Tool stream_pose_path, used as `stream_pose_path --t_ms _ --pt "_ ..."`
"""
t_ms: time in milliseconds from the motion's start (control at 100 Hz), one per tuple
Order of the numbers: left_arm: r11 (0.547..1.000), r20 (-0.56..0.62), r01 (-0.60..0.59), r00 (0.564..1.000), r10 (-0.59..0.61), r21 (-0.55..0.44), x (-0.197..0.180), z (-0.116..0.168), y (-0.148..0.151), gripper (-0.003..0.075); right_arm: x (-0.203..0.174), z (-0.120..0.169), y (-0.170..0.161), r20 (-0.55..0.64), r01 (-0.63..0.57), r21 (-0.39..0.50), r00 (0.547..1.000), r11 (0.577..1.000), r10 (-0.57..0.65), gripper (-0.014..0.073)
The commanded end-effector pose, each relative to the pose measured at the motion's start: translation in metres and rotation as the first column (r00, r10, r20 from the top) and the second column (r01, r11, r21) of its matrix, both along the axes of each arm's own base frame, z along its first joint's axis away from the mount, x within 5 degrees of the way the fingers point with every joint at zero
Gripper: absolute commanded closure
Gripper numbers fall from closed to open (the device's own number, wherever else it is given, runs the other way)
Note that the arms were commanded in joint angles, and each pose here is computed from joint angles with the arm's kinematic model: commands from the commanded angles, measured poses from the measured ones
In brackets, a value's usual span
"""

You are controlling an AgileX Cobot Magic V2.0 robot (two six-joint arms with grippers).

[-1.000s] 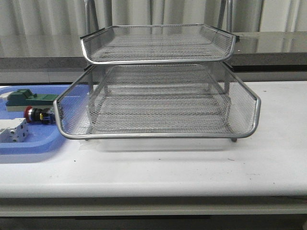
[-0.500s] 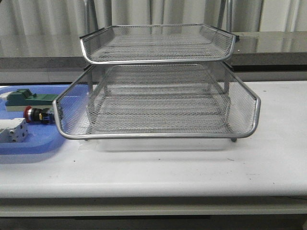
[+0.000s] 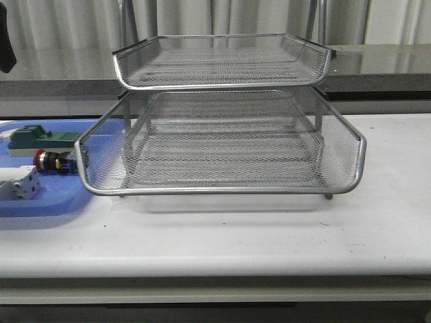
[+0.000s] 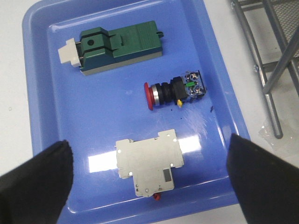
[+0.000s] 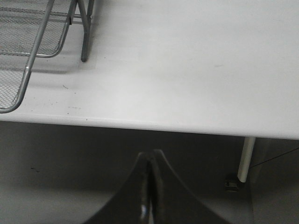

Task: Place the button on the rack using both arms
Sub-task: 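Lower the left gripper over the red-capped push button in the tray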

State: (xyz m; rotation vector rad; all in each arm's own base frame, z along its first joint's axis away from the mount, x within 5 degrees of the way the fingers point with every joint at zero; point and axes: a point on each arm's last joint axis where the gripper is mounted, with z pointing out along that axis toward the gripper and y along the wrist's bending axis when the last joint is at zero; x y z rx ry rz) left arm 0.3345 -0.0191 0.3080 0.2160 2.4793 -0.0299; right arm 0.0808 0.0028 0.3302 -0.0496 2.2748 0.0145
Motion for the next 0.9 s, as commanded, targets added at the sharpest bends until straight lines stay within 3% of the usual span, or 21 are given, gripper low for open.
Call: stream_pose_path --t_ms 0,120,260,520,730,890 --pt "0.999 0.13 -0.004 0.991 0.009 -0.043 0.0 0.026 -0.003 0.0075 0.002 0.013 0.0 0.08 0.001 -0.004 0.997 1.0 -0.001 0.0663" --pt "0.999 0.161 -0.005 0.987 0.014 -0.053 0.002 0.028 -0.003 0.0085 0.002 0.013 0.0 0.08 0.001 -0.004 0.997 1.0 -0.001 0.0663" --pt "0.997 0.172 0.067 0.983 -0.07 0.025 0.012 0.028 -0.004 0.0085 0.002 0.013 0.0 0.08 0.001 -0.004 0.997 1.0 -0.001 0.0663" --pt "0.959 0.075 0.236 0.965 -0.25 0.16 0.056 0.014 -0.007 0.0085 0.002 0.013 0.0 0.08 0.001 -0.004 0.997 1.0 -0.001 0.0663" --pt "0.901 -0.049 0.396 0.918 -0.394 0.176 0.091 -0.009 -0.013 0.0085 0.002 0.013 0.0 0.08 0.001 -0.004 0.997 1.0 -0.001 0.0663" --pt "0.842 -0.1 0.516 0.856 -0.507 0.156 0.11 -0.028 -0.02 0.0085 0.002 0.013 0.0 0.08 0.001 -0.004 0.997 1.0 -0.001 0.0663"
